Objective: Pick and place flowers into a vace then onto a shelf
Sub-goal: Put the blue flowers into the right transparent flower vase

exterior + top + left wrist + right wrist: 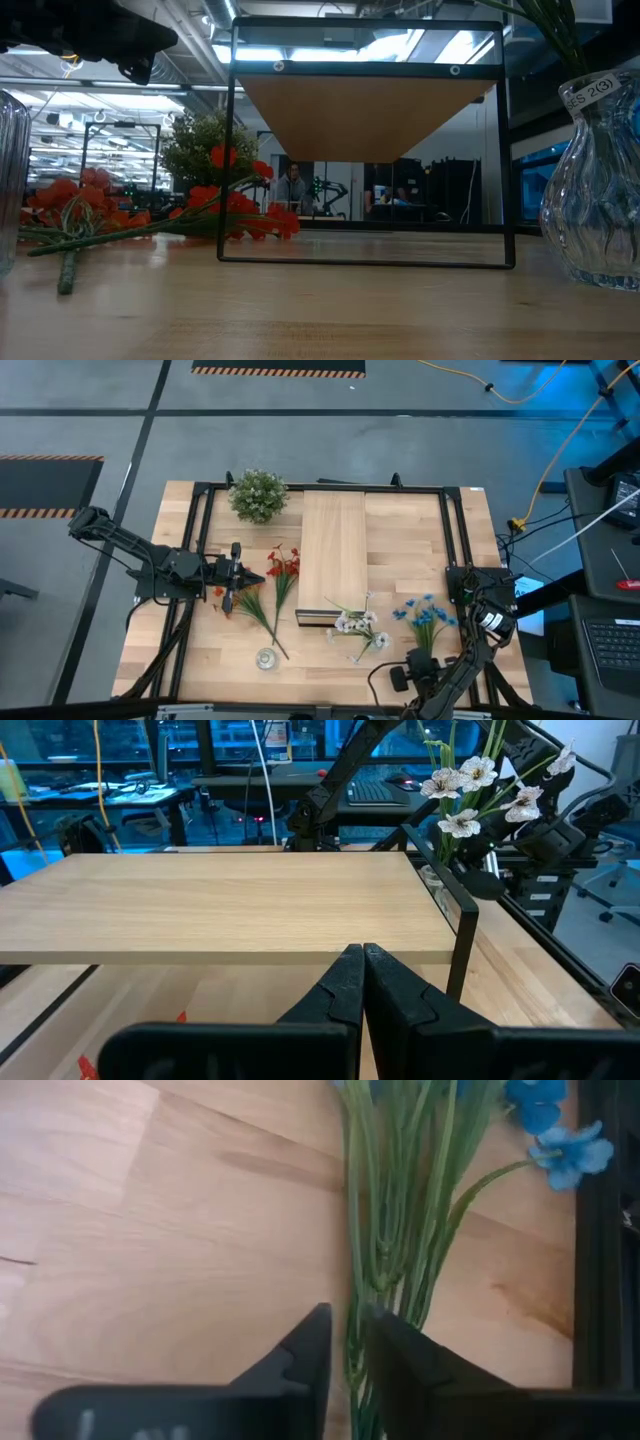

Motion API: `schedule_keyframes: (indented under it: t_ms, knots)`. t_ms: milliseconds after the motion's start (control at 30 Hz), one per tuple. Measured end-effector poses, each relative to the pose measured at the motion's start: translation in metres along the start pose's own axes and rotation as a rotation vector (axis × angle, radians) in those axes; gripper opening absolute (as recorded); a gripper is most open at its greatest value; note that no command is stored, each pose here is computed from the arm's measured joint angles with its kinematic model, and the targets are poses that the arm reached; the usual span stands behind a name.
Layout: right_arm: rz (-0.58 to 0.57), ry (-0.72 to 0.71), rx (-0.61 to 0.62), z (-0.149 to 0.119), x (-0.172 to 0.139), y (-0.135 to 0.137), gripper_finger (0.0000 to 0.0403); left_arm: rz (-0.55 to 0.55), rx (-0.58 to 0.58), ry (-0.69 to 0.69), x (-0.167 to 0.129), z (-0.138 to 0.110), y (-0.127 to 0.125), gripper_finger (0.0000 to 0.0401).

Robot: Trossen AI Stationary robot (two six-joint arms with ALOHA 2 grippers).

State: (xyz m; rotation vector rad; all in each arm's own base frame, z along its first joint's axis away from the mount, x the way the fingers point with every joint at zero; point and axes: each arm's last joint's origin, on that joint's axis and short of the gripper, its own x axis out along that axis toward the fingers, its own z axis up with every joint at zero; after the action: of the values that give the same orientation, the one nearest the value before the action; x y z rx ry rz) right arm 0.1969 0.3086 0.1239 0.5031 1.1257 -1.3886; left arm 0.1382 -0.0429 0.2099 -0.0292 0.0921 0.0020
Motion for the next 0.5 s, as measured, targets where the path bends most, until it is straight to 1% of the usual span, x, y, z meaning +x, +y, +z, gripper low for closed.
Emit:
schedule_keyframes:
  t_ms: [267,367,500]
  knots:
    - [0.009,-0.009,-0.005,0.002,-0.008,0.0,0.0134,0.0,0.0,0.0,0.0,0.0,0.0,0.0004]
    - [0.034,0.013,-0.006,0.007,-0.017,-0.005,0.0147,0.0,0.0,0.0,0.0,0.0,0.0,0.0004]
    - [0.097,0.01,-0.019,0.019,-0.037,-0.022,0.0152,0.0,0.0,0.0,0.0,0.0,0.0,0.0004]
